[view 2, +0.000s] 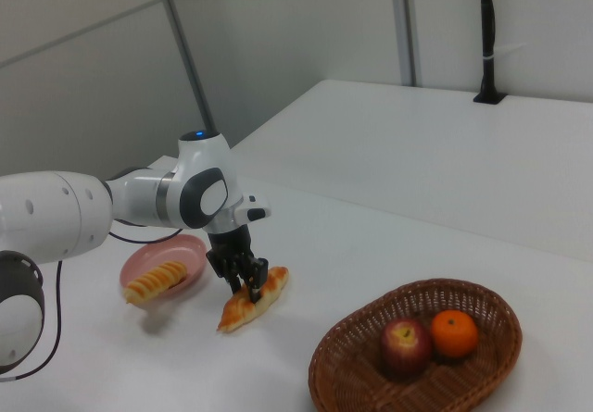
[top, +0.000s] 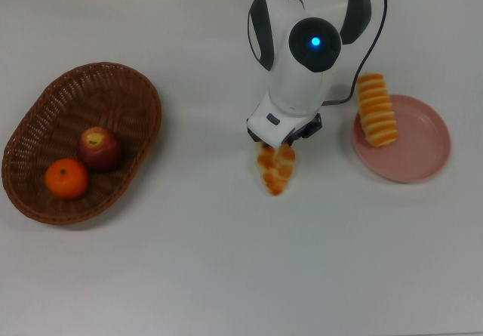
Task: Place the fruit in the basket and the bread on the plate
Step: 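Move the gripper to the braided bread loaf and grasp it, then carry the braided loaf onto the pink plate and release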
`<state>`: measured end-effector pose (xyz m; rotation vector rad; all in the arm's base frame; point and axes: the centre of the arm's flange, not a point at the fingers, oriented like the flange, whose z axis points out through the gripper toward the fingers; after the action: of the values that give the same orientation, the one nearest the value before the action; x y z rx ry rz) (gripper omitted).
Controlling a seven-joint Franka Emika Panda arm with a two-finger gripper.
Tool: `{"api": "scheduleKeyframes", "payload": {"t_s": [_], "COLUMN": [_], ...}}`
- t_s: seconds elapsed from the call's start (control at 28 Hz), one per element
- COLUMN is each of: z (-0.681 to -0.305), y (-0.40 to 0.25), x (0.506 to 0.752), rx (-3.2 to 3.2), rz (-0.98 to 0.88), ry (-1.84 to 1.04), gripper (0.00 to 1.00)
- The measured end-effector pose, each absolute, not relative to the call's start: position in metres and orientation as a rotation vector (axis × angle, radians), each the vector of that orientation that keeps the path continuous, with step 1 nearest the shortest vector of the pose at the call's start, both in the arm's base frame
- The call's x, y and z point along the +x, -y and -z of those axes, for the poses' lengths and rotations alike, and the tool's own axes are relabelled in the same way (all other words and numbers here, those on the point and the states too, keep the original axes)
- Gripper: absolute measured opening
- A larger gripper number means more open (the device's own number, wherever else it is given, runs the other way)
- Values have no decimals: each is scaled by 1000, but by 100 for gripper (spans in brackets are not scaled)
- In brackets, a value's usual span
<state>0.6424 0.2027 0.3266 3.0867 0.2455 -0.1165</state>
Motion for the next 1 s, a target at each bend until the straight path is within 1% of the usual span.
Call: {"api": "scheduleKeyframes", "payload": {"t_s": [0.07, 0.18, 0.21, 0.25, 0.36, 0.54, 0.71, 0.86, 1.0], "z": [-329, -335, -339, -343, -357, -390, -424, -448, -456], "y": [-203, -205, -207, -209, -217, -256, -314, -359, -401], "x": [643, 643, 643, 643, 641, 628, 604, 579, 552], "rx": [3088, 3090, 3092, 3094, 3099, 3103, 3111, 3123, 3114], "rz": [110, 95, 84, 76, 42, -38, -125, -184, -222], "ry": [-246, -249, -254, -258, -278, -365, -435, -470, -475], "gripper": [37, 29, 22, 21, 12, 11, 9, 9, 8]}}
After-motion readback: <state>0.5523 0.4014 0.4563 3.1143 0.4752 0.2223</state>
